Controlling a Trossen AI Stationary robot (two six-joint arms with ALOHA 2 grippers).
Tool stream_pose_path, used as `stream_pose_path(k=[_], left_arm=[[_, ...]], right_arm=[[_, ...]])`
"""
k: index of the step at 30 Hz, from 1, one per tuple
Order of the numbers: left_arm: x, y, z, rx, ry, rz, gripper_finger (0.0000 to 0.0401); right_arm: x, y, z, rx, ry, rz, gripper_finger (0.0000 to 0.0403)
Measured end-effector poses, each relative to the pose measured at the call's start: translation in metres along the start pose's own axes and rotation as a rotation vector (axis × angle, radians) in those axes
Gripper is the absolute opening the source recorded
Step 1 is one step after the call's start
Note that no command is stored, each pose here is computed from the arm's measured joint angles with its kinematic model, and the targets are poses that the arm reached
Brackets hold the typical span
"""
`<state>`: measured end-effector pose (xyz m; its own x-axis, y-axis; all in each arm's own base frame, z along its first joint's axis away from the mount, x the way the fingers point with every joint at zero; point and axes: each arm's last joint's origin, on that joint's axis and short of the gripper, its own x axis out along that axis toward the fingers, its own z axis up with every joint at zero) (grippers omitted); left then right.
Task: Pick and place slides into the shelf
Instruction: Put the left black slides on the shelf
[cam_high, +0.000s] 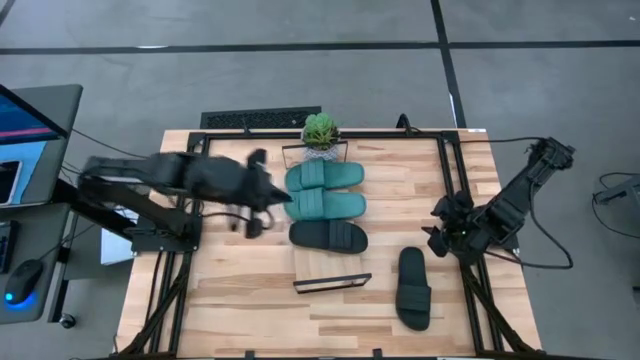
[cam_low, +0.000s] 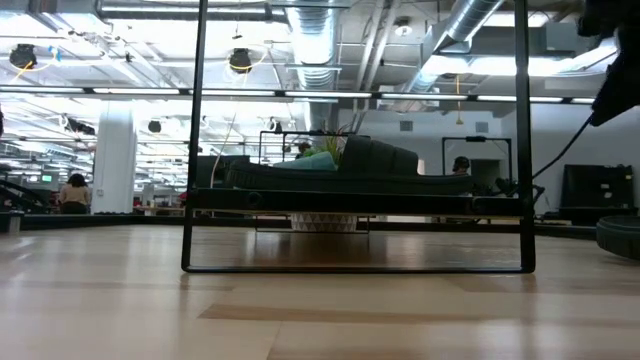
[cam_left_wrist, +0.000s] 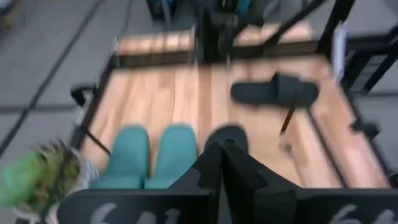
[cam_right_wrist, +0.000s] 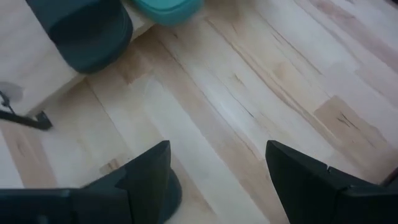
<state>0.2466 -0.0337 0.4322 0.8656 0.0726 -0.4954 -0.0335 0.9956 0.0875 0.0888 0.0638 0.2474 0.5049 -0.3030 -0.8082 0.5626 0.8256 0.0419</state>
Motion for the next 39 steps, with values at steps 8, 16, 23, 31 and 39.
stream_pose_path(k=[8, 16, 23, 31, 39], left_arm=[[-0.058, 0.01, -0.014, -0.004, -0.189, -0.054, 0.0], [-0.054, 0.007, -0.089, -0.136, -0.301, -0.098, 0.0], [-0.043, -0.001, -0.145, -0.28, -0.444, -0.146, 0.0], [-0.023, -0.017, -0.198, -0.428, -0.535, -0.157, 0.0], [-0.02, -0.029, -0.227, -0.491, -0.577, -0.111, 0.0]], right_arm=[[0.007, 0.006, 0.016, 0.149, -0.063, 0.025, 0.0256], [0.014, 0.007, 0.03, 0.28, -0.108, 0.035, 0.0256], [0.024, 0.026, 0.044, 0.188, -0.133, 0.122, 0.0256], [0.049, 0.057, 0.053, -0.014, -0.15, 0.131, 0.0256], [0.074, 0.079, 0.05, -0.048, -0.107, 0.133, 0.0256]])
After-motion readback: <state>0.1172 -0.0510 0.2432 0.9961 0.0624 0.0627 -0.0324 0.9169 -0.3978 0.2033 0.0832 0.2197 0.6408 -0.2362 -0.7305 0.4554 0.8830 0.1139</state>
